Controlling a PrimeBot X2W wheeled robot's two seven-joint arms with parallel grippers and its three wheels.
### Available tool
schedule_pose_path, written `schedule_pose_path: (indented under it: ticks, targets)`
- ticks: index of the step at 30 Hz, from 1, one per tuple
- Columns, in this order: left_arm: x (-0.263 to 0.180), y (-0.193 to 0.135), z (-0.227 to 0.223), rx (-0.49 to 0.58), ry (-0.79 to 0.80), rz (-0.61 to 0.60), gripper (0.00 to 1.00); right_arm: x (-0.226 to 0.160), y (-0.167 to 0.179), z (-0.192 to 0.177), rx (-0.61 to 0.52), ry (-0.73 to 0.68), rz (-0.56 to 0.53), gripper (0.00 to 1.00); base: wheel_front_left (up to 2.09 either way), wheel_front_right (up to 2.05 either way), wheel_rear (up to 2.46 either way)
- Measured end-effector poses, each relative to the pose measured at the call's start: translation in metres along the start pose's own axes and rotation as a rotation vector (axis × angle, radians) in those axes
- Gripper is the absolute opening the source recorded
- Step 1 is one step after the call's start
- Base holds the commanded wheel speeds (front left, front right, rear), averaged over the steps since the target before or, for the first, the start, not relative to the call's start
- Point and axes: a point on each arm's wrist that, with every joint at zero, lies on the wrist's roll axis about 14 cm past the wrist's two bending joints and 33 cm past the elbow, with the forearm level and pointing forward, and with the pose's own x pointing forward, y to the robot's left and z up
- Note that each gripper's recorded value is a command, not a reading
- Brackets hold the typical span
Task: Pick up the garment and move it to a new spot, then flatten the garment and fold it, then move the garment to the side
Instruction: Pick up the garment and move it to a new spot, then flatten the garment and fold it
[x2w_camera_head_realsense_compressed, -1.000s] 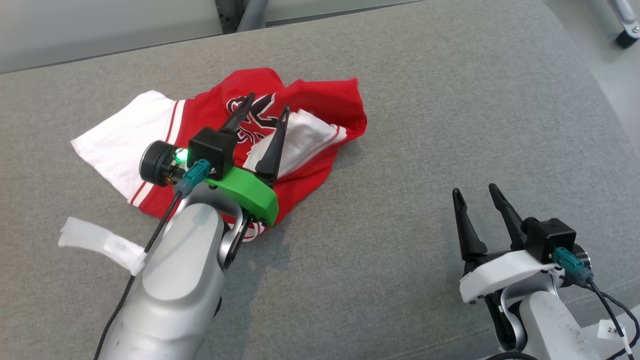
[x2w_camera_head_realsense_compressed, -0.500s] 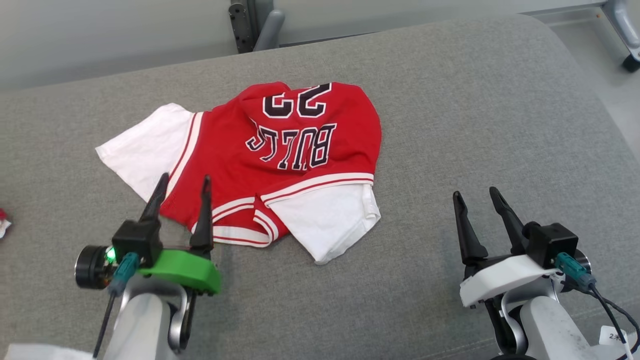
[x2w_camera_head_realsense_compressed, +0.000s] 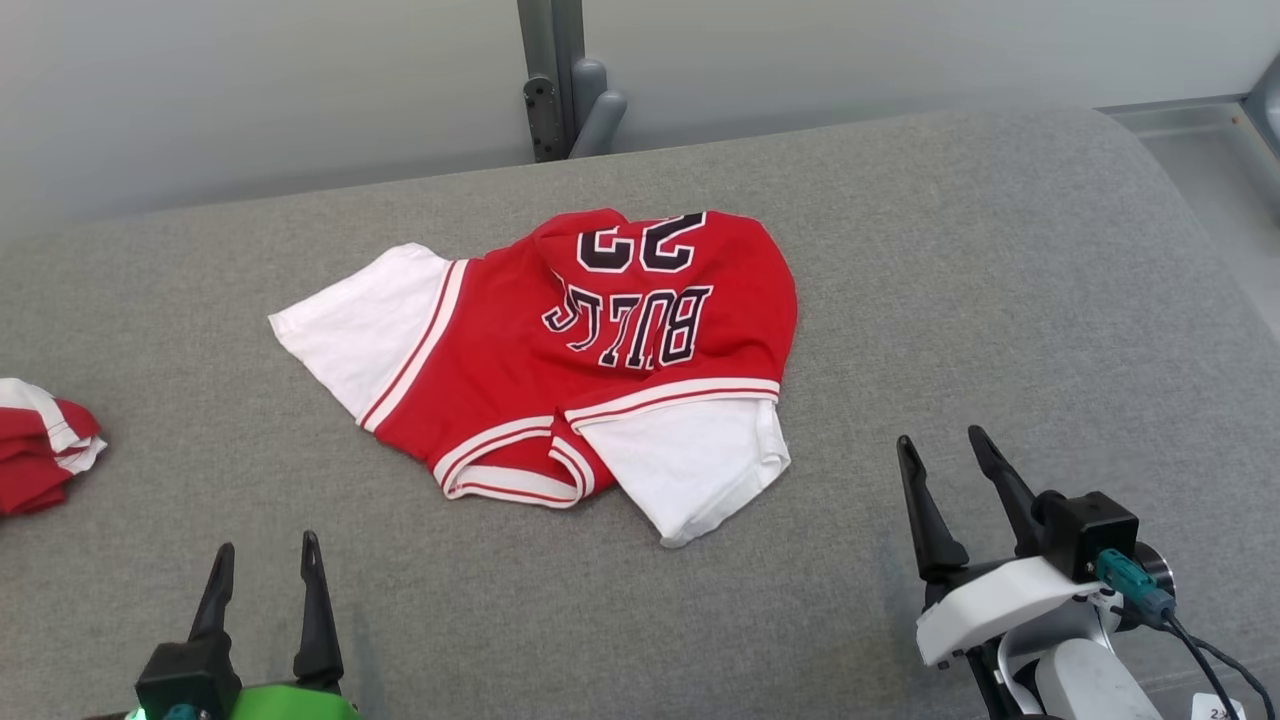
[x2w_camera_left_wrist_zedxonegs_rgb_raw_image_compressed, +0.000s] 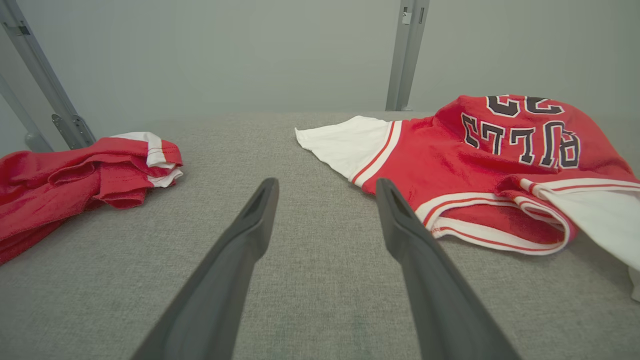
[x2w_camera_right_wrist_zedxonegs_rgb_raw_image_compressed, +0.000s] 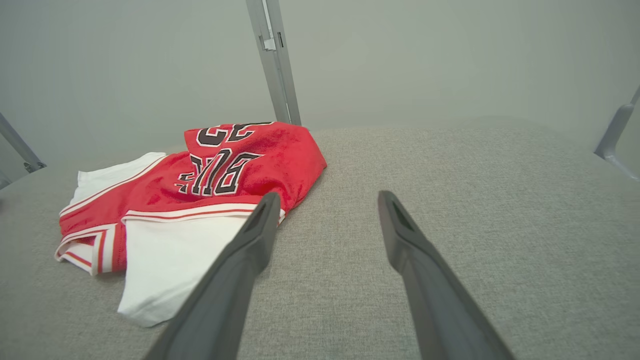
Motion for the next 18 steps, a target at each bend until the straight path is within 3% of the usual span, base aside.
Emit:
schedule_pose_path:
  ticks: [11,18]
  targets:
    - [-0.022,0.008,-0.009,-0.005,0.028,0.028,1.0,0.001,0.018,-0.008,-0.003,0.025,0.056,1.0,0.0,0.0,0.0]
    - [-0.021,0.001,-0.01,-0.037,0.03,0.017,1.0,0.017,0.058,-0.023,-0.004,0.067,0.184,1.0,0.0,0.0,0.0]
